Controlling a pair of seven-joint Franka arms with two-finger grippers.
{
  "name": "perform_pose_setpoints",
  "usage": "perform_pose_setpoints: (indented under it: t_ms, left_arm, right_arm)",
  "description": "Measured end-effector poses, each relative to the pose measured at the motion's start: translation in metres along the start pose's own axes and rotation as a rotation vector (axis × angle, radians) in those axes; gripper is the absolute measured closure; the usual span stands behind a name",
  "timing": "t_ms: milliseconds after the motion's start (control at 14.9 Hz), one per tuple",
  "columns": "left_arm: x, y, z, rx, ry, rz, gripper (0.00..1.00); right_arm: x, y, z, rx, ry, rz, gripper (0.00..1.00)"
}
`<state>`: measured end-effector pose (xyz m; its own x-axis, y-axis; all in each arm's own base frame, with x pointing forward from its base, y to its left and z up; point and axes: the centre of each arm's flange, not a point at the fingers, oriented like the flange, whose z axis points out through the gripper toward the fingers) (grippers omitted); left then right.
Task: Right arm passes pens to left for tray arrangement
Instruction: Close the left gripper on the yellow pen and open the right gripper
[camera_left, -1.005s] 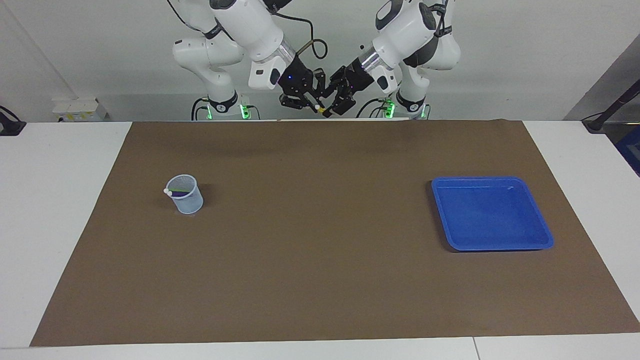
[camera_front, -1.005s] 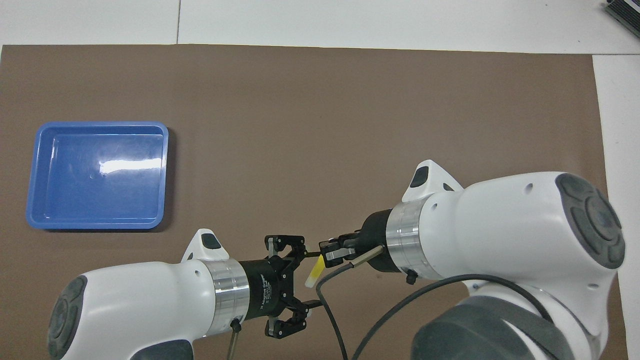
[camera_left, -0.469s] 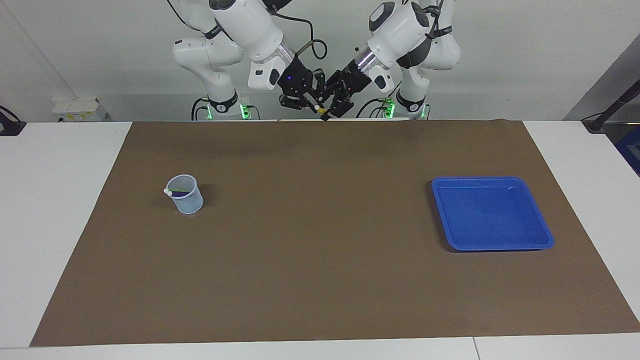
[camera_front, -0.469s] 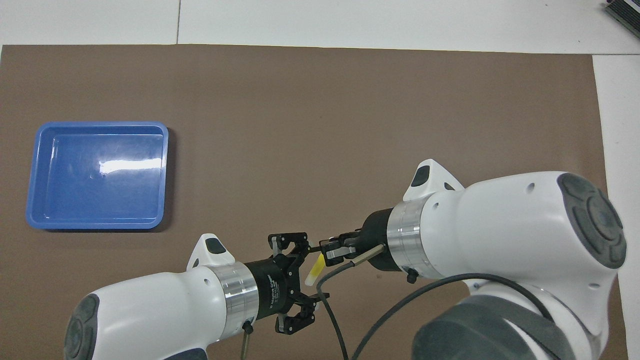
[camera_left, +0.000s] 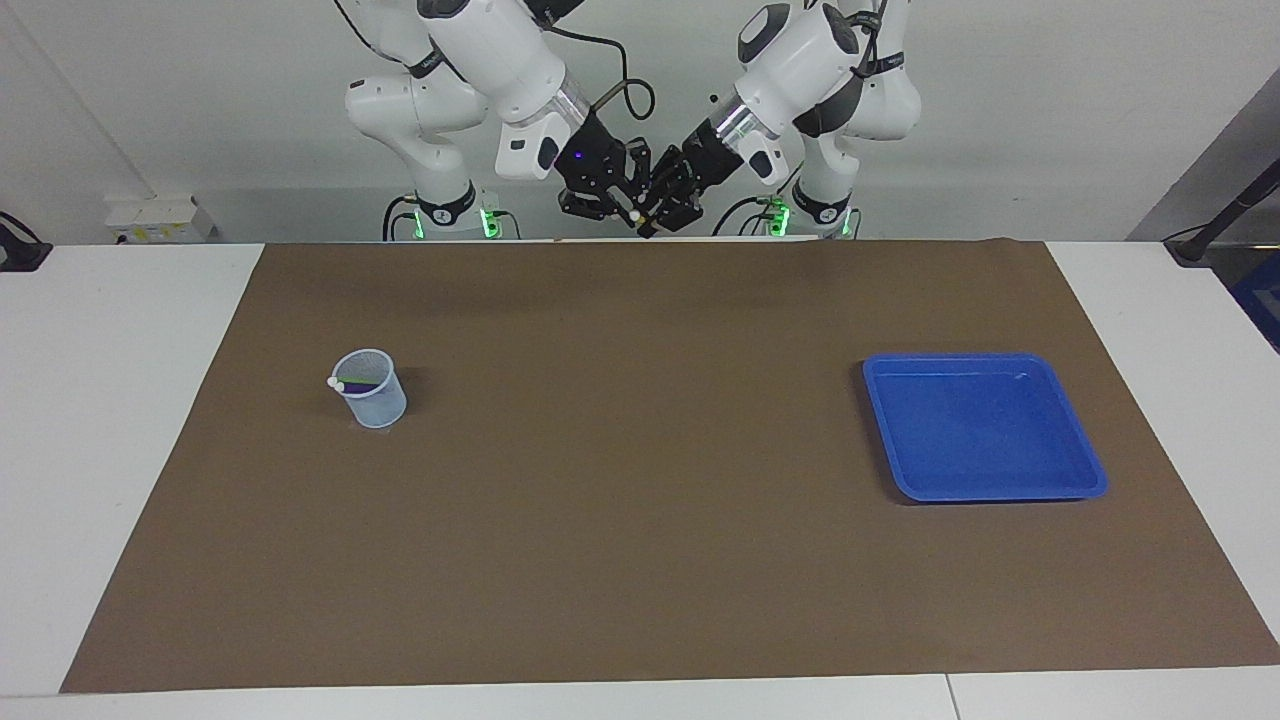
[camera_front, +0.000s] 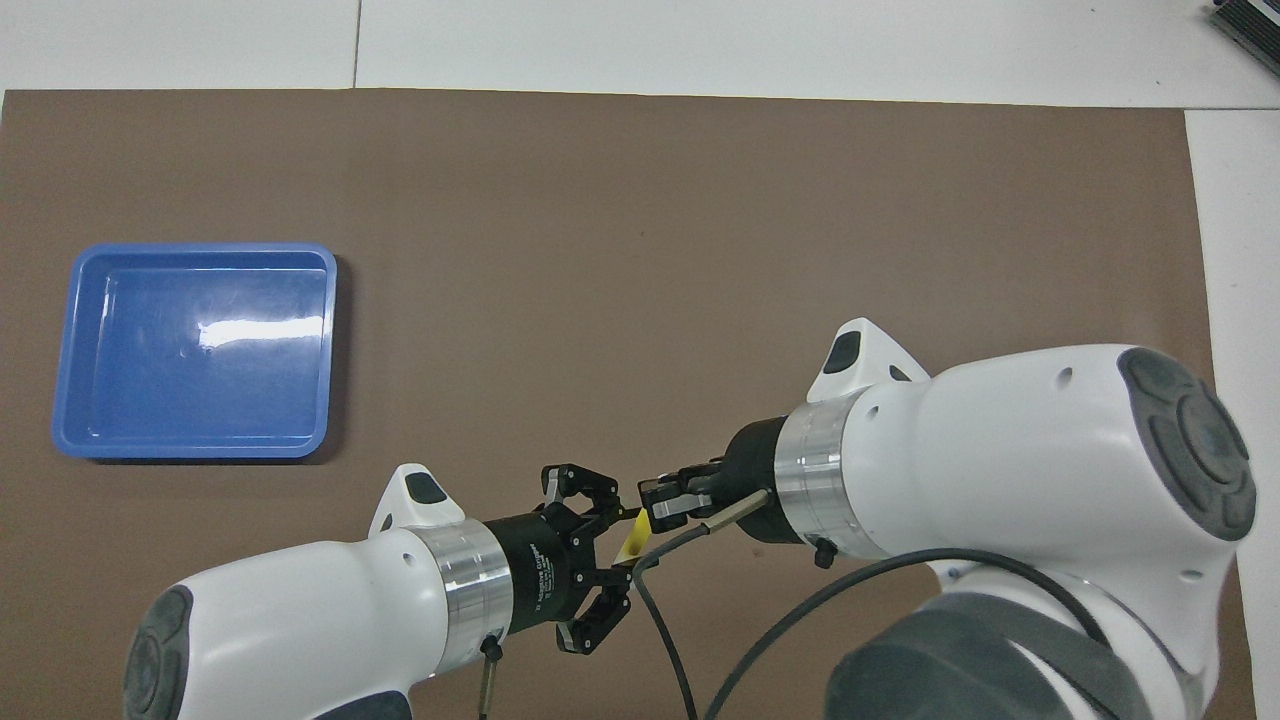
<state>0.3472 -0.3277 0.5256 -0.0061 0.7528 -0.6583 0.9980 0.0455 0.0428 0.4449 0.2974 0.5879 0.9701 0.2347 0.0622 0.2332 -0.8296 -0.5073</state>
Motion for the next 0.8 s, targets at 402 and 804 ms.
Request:
perform_pose_setpoints:
  t_ms: [402, 804]
  left_arm:
    - [0.0036, 0.0048, -0.0032, -0.006, 0.002, -0.017, 0.74]
    - [0.0037, 0.0054, -0.0036, -0.007, 0.003, -0.017, 0.75]
  right_arm:
    - [-0.0082, -0.0041, -0.0016, -0.001, -0.015, -0.006, 0.81]
    - [-0.009, -0.0041, -0.0017, 0.001, -0.016, -0.005, 0.81]
